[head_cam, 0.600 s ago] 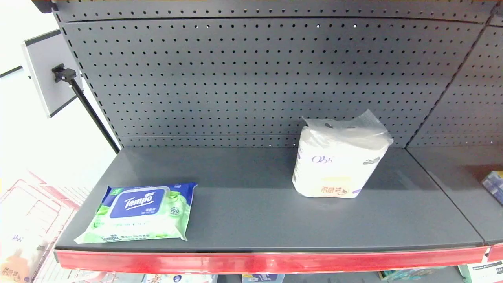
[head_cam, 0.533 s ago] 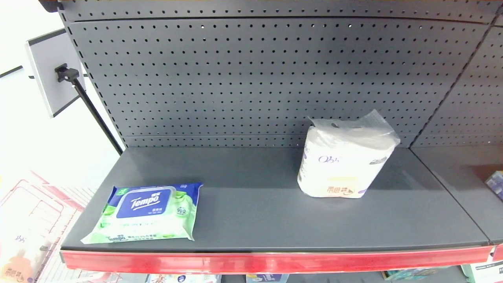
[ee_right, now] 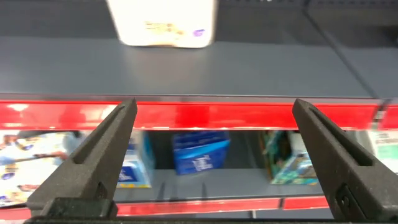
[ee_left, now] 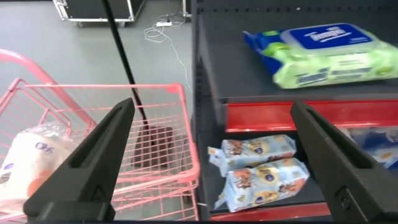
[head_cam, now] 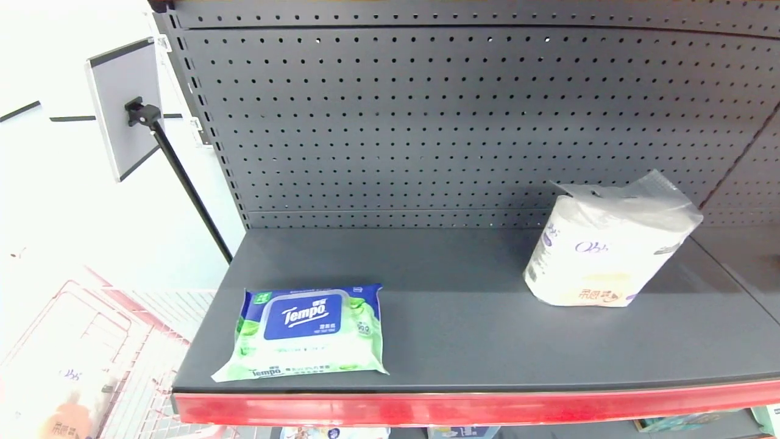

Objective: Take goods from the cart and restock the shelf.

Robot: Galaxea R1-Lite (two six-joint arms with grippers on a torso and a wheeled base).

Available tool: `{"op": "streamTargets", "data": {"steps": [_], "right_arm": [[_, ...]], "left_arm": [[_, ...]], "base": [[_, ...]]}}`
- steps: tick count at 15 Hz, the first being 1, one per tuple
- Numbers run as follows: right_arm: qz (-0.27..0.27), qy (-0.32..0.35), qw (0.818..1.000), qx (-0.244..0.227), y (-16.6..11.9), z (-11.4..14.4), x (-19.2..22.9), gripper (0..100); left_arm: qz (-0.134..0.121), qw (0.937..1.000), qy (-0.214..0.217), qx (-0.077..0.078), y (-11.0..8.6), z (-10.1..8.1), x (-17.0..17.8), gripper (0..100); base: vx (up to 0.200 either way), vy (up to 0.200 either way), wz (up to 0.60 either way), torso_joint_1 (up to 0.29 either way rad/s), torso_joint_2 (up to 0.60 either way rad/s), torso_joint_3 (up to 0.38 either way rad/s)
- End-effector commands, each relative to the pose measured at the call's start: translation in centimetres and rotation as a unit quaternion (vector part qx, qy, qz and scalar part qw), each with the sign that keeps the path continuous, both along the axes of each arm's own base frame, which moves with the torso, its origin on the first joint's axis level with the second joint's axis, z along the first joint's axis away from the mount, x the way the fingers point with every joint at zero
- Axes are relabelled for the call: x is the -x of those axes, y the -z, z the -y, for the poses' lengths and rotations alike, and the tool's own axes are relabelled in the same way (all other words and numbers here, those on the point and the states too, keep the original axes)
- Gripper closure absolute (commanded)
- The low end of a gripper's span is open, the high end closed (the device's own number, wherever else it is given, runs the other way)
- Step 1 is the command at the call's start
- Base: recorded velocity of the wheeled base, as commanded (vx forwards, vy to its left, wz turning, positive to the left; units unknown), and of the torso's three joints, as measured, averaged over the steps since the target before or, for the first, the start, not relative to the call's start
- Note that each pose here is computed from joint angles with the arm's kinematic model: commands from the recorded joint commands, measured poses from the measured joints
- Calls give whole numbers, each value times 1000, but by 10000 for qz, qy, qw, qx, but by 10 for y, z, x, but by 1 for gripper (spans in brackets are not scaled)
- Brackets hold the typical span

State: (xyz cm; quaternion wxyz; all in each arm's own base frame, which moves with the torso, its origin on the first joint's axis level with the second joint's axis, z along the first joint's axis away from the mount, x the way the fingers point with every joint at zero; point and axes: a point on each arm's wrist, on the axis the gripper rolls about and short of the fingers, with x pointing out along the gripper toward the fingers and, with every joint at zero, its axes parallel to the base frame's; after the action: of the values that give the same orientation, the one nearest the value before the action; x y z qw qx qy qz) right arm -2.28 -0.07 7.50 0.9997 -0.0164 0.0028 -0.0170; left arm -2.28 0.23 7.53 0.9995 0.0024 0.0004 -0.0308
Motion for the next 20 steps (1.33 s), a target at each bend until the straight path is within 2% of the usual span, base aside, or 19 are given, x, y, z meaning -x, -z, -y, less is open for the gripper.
{"op": "streamTargets", "data": {"steps": [1, 20], "right_arm": [[-5, -1, 10000, -3, 0, 0, 0, 0], [-5, -1, 10000, -3, 0, 0, 0, 0]], "left_arm": [[-11, 10000, -2, -1, 0, 0, 0, 0], [-3, 10000, -2, 0, 0, 0, 0, 0]], "base": [[0, 200, 0, 2, 2, 2], [0, 200, 0, 4, 3, 4]]}}
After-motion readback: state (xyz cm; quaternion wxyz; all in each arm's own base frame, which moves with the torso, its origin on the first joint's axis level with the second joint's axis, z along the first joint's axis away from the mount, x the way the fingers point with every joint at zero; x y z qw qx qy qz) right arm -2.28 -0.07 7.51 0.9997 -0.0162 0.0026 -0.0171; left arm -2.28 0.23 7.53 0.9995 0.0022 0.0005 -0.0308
